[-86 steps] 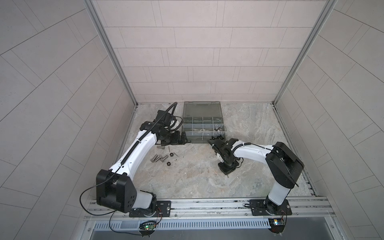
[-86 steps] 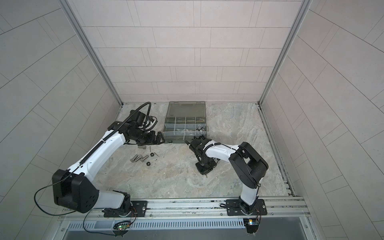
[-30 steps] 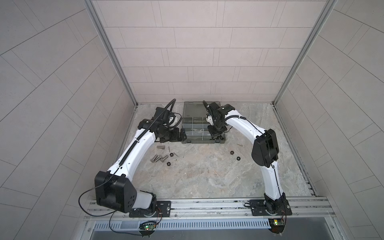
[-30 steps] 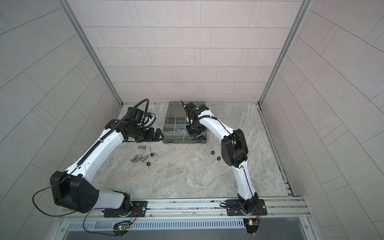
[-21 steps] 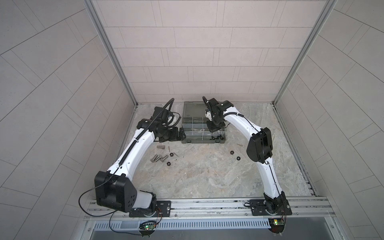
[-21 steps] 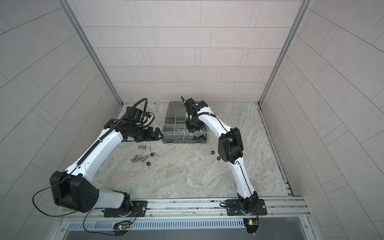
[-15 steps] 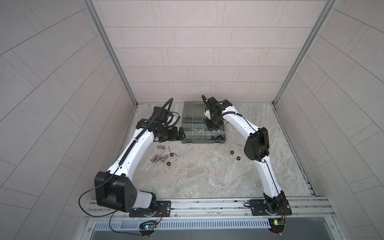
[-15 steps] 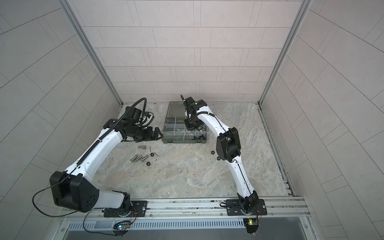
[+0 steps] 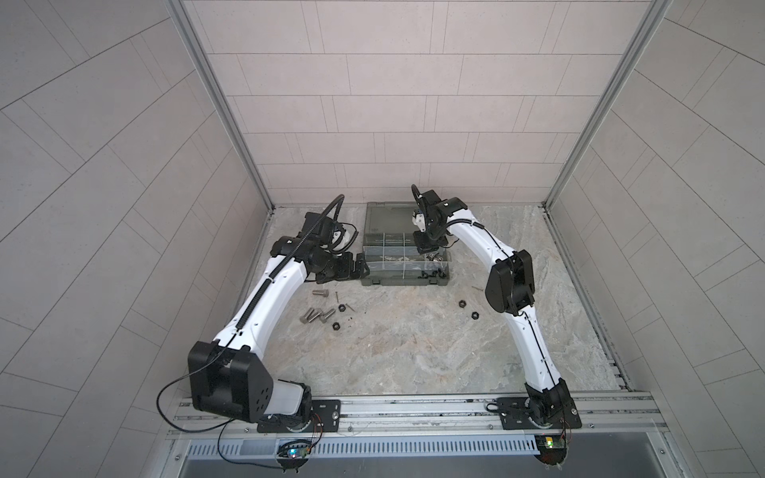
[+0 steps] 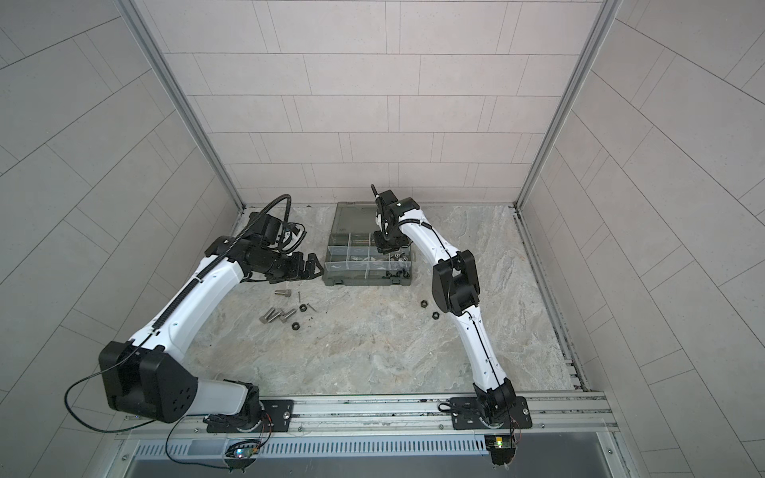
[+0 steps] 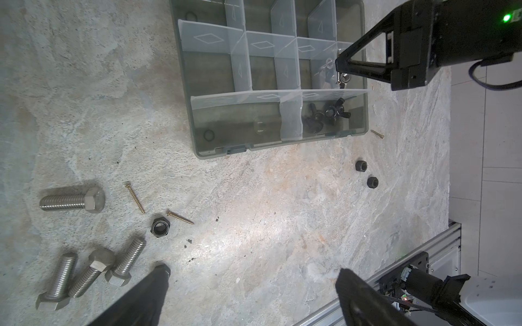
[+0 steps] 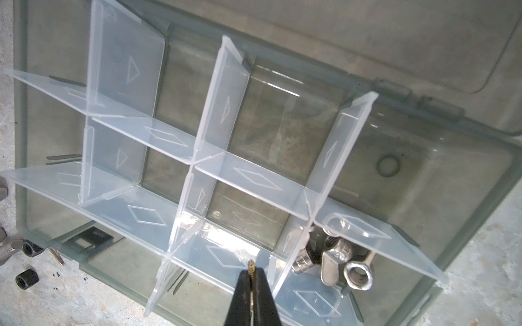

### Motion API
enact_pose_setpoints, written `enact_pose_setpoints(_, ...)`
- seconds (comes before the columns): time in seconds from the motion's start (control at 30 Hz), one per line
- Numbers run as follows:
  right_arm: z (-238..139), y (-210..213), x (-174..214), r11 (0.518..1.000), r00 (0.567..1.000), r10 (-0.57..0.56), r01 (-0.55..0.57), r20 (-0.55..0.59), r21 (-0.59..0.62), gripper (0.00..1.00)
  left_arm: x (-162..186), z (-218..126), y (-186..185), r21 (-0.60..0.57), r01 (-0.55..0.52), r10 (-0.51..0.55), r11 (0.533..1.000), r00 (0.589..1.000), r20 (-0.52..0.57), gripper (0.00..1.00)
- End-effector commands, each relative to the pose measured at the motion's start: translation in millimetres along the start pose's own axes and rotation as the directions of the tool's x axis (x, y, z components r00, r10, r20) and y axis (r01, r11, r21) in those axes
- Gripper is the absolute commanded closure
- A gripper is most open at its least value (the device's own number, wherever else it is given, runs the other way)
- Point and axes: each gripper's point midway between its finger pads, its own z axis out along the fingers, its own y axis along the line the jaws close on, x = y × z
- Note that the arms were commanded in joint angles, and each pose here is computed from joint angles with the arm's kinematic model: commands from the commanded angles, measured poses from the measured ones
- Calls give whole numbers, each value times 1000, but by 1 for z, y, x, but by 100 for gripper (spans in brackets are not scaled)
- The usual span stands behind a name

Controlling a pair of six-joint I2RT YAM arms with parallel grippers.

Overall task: Sort the screws and nuts into containers
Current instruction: 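Lower the brass screw into a compartment and open the right gripper, then withdraw the right gripper and move it over another brass screw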

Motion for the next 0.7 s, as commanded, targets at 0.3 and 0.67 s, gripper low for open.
enact_pose_setpoints(0.3,18,-2,-14,999,999,18,-17,33,-32,95,-9,-9,-2,0,0,0,1000,1000,22,0)
enact_pose_setpoints(0.67,-11,-2,-19,997,997,48,-45,59,-56,72,-12,-6,-2,10,3,-3,1000,1000,18,0)
